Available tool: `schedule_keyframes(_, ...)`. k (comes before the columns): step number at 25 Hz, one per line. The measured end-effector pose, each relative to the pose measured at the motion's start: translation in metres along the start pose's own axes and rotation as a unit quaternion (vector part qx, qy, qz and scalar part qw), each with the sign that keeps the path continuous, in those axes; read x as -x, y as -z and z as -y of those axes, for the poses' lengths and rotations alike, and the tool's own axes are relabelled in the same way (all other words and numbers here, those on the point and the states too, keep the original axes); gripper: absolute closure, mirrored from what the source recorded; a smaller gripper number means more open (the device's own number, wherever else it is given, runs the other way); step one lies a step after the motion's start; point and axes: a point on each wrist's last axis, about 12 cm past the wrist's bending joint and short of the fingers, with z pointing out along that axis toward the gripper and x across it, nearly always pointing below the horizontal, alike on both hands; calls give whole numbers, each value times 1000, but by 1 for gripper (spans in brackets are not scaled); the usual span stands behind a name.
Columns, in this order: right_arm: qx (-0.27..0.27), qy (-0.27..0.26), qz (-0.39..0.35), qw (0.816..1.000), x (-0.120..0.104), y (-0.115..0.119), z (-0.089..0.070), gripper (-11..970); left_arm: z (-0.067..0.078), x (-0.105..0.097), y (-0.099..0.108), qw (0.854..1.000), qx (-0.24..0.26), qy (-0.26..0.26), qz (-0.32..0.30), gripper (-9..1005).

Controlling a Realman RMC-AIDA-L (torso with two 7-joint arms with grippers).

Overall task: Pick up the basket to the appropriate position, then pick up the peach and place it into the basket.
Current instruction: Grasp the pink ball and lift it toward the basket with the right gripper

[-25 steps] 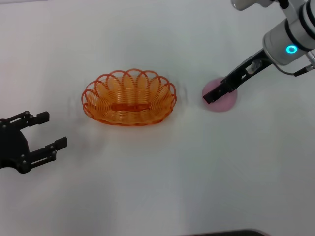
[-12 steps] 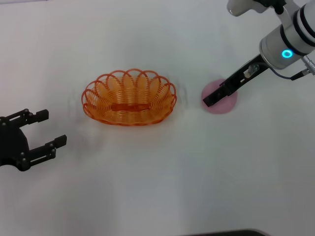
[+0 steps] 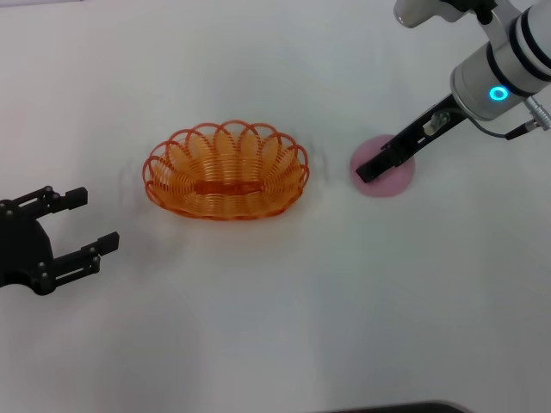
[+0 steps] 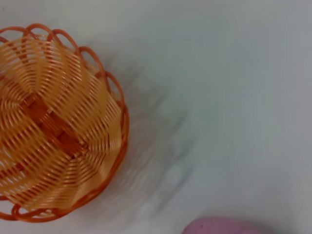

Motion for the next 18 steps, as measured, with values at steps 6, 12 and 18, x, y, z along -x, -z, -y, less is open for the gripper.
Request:
schedule_keyframes(6,1,-1,0,1000,0,1,0,402,0,0,0,1000,1,1,1,275)
schedule_keyframes(12,8,-5,1,1000,-1,2,0,465,0,0,-1,1000,0,0,0,275)
schedule_keyframes(18,35,-16,33,999,0,12,-1,466,-1,1,-2,1000,0,-1,0,276)
